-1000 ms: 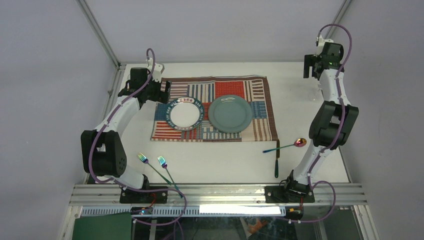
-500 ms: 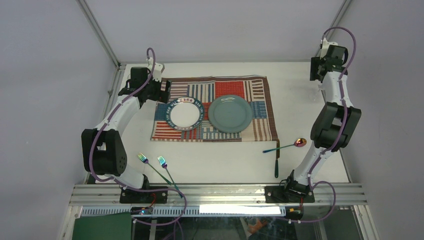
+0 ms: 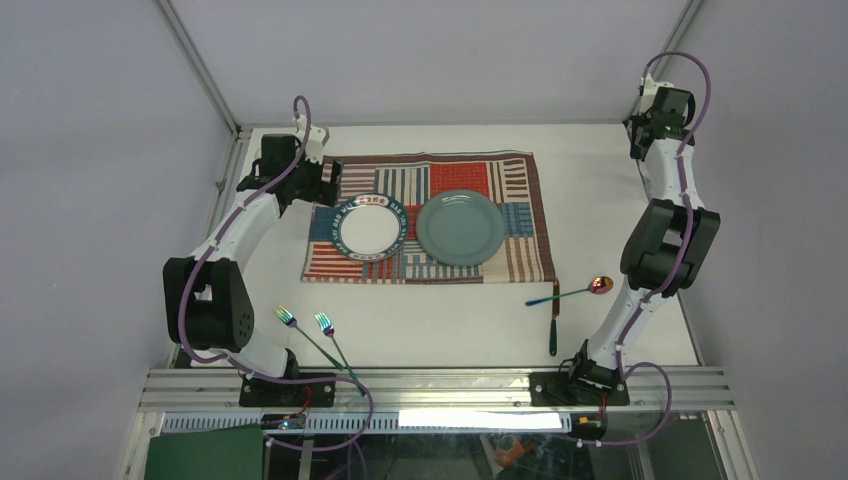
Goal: Set the dinner table for one person
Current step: Pick up the cup at the center of the board.
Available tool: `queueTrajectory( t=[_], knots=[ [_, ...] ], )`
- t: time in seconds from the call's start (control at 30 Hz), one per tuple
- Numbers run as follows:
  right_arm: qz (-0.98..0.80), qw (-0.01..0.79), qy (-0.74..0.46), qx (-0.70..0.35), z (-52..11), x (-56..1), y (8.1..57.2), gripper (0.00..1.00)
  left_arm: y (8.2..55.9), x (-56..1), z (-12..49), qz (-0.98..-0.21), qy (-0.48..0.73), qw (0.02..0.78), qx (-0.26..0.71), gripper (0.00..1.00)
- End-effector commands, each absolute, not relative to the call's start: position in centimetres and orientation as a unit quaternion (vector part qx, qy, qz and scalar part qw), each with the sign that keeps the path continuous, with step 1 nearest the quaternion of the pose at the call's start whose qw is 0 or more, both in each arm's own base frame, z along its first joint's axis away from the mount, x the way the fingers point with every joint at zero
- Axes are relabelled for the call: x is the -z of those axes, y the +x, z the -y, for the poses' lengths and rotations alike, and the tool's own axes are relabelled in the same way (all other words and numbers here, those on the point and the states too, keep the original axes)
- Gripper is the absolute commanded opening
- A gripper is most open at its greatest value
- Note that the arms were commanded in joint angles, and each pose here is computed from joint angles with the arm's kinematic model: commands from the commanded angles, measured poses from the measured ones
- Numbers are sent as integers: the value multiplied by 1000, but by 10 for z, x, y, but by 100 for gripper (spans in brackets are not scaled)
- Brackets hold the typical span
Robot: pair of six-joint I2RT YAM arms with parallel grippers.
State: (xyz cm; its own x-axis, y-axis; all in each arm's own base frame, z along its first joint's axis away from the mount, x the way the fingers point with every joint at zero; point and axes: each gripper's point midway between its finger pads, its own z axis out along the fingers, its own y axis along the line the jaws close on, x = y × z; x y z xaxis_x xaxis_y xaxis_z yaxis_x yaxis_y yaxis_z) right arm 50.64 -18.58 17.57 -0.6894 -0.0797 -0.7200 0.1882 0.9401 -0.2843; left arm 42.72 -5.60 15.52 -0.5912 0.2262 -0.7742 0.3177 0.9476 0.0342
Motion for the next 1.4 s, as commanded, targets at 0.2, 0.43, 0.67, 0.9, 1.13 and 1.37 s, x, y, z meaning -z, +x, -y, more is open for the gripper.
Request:
queueTrajectory(
  t=[0.2, 0.43, 0.67, 0.9, 1.13, 1.37],
  knots=[
    [-867, 482, -3, 126, 153, -271, 511, 0, 435, -171, 62, -877, 155, 451, 58, 99],
    [-872, 488, -10, -27, 102, -319, 494, 0, 434, -168, 66, -878, 157, 447, 68, 99],
    [-875, 472, -24, -102, 69, -322, 487, 0, 430, -173, 70, -874, 162, 451, 78, 99],
    [-879, 456, -66, -124, 18, -291, 487, 0, 426, -179, 75, -869, 169, 456, 91, 99],
    [-878, 446, -90, -151, -26, -269, 493, 0, 423, -176, 77, -869, 171, 454, 97, 99],
    [-872, 457, -116, -134, -58, -266, 500, 0, 420, -177, 77, -869, 173, 454, 99, 99]
  ],
)
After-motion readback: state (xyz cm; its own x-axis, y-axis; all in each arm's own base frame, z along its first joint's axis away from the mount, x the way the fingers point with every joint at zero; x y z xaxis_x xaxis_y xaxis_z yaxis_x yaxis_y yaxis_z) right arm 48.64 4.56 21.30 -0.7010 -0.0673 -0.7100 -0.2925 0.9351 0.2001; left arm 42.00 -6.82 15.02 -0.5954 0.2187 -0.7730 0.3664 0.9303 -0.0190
